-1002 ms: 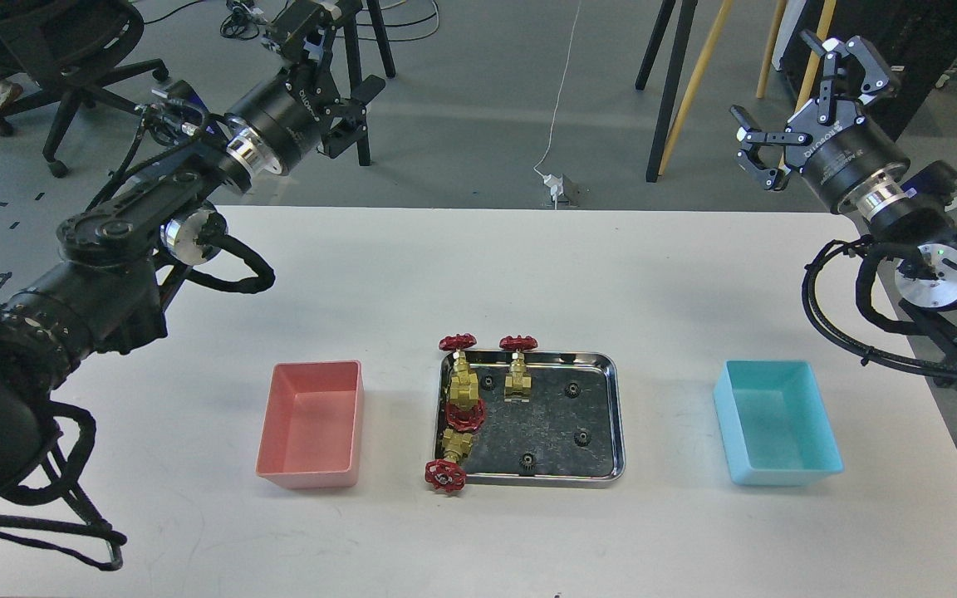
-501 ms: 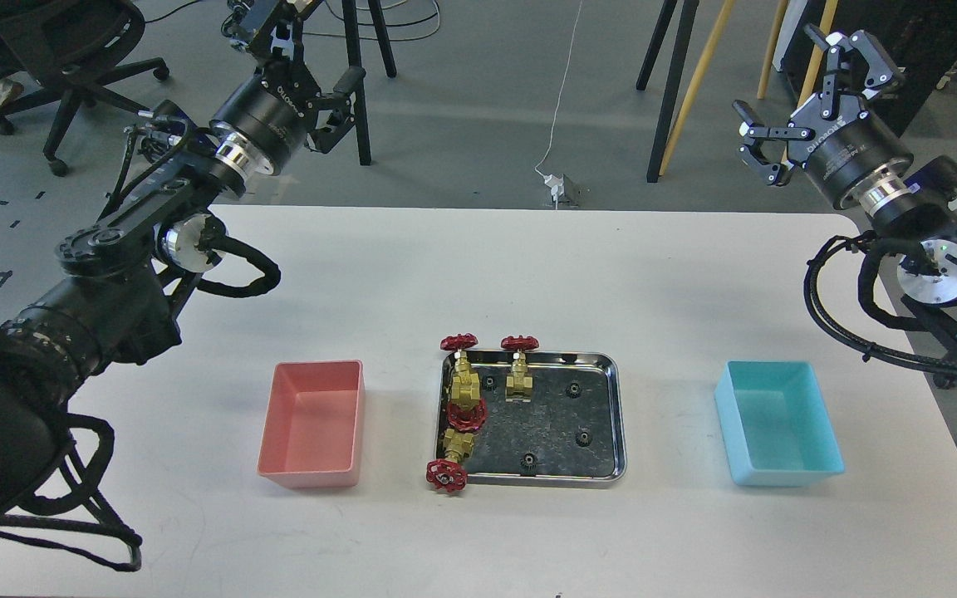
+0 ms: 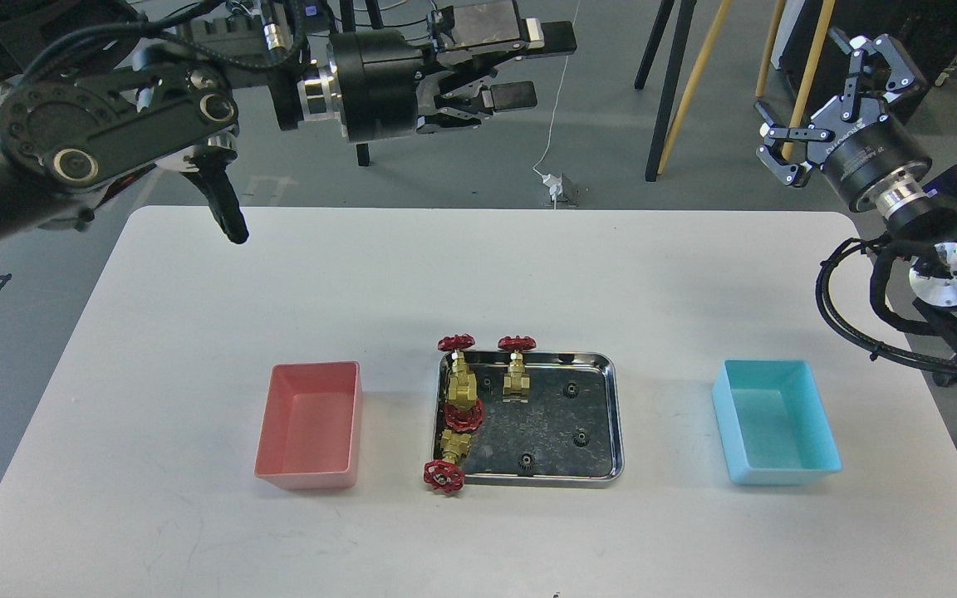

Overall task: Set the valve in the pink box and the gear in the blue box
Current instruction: 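Raise the left gripper and swing it over the metal tray, then lower the left gripper onto a red-handwheel brass valve in the tray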

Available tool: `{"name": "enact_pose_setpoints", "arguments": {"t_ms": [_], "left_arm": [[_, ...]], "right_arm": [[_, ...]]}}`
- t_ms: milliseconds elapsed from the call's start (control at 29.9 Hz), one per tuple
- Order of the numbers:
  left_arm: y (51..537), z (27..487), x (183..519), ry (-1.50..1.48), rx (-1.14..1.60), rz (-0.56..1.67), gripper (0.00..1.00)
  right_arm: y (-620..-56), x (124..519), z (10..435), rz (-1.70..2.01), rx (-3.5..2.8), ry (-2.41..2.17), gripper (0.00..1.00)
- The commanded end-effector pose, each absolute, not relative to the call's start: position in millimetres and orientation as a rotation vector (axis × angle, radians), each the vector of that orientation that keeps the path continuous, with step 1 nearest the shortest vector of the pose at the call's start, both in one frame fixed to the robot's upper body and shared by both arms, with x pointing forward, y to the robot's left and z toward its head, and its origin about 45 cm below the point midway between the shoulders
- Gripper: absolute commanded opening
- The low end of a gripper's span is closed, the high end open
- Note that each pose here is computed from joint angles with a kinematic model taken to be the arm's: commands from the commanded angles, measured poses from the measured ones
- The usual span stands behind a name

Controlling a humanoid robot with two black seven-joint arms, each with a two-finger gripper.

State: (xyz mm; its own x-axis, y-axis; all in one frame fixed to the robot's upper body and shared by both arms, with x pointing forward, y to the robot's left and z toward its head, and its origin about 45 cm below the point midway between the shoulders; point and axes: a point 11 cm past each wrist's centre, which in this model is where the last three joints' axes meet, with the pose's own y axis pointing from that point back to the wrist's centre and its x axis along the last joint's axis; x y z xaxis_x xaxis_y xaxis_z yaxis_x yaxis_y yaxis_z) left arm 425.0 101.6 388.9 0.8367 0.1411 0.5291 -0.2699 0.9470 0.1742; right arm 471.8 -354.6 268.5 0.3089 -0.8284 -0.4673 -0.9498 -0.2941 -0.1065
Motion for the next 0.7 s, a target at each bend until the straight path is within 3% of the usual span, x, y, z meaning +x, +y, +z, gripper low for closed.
{"name": "enact_pose_setpoints", "arguments": {"t_ms": [0,167,334,668], "left_arm": [[95.0,386.6,411.4,-0.731,0.509,0.038,0.99],[97.2,344.5,394.5,-1.052,0.952,-0.352,0.98],[91.3,294.5,383.7,-1.22,1.159,-0.692,0.96],[74.9,269.3,373.3,-1.229,1.155,-0.782,0.95]], "right_arm": [[-355.9,471.7,268.5,0.46,-2.216,1.594,0.99],[-365.8,471.9,266.1,0.452,-2.199,1.633,0.99],[-368.7,466.6,254.9,0.479,-2.201,1.651,0.99],[-398.0,452.5,237.6,0.497,-2.214,1.758,0.99]]}}
